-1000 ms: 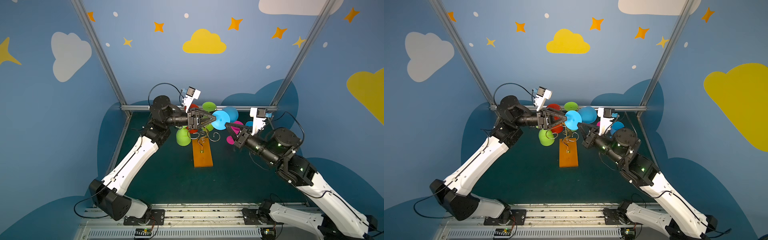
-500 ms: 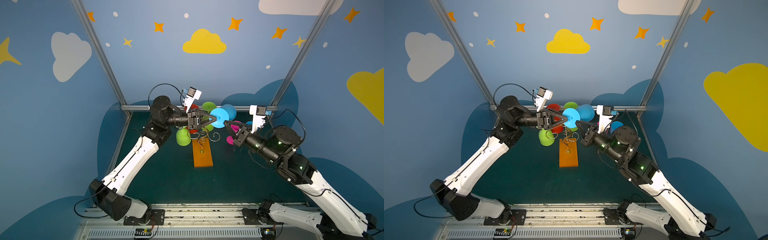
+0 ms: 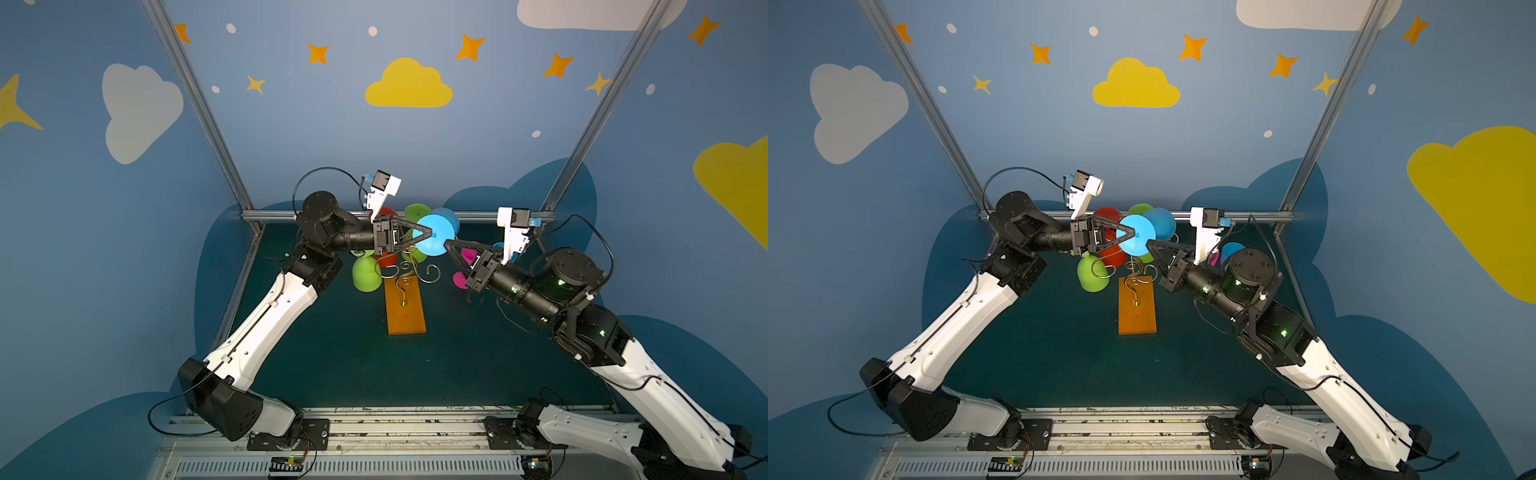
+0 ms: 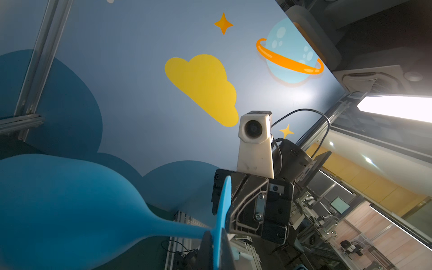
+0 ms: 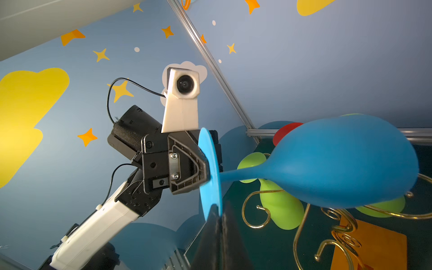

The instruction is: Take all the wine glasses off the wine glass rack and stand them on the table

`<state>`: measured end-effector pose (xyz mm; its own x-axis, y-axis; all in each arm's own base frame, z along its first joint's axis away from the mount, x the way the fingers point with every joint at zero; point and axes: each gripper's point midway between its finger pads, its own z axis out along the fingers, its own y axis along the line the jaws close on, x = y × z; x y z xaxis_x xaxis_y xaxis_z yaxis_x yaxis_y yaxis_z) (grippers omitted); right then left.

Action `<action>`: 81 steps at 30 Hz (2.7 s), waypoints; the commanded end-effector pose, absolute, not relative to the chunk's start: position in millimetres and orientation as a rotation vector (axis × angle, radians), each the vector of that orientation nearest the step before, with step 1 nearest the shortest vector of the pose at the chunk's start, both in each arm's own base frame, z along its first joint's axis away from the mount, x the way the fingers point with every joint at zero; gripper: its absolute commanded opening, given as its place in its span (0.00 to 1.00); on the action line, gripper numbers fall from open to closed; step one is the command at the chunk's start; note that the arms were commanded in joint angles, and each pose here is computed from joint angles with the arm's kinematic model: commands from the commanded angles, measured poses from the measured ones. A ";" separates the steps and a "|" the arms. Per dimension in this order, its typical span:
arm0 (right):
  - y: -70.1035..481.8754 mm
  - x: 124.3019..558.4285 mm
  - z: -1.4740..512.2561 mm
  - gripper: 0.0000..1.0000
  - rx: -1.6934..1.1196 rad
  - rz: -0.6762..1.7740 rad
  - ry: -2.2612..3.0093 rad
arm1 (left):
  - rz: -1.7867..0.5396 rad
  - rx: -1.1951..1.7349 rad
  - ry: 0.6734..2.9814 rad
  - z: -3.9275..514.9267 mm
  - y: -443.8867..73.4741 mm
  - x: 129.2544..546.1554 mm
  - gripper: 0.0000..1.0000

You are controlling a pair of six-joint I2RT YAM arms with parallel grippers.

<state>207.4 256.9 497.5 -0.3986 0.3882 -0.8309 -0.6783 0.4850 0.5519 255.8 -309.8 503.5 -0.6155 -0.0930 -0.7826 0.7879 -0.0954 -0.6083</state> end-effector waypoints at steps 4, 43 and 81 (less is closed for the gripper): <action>226.7 196.3 508.2 0.39 -0.292 1.052 1.551 | -1.866 0.656 1.491 531.6 -287.4 265.5 0.03; 269.6 285.2 468.8 0.88 -1.000 0.503 1.240 | -2.035 0.526 1.581 537.1 -278.8 279.0 0.03; 283.7 298.1 462.0 0.85 -0.978 0.489 1.301 | -2.095 0.457 1.579 537.4 -278.9 282.1 0.03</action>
<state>297.8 278.5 447.6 0.2201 -0.2377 -0.9461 -0.7875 0.5291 -0.3161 289.1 -281.7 527.6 -0.8571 -0.1611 -0.4893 0.5140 -0.2029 -0.8335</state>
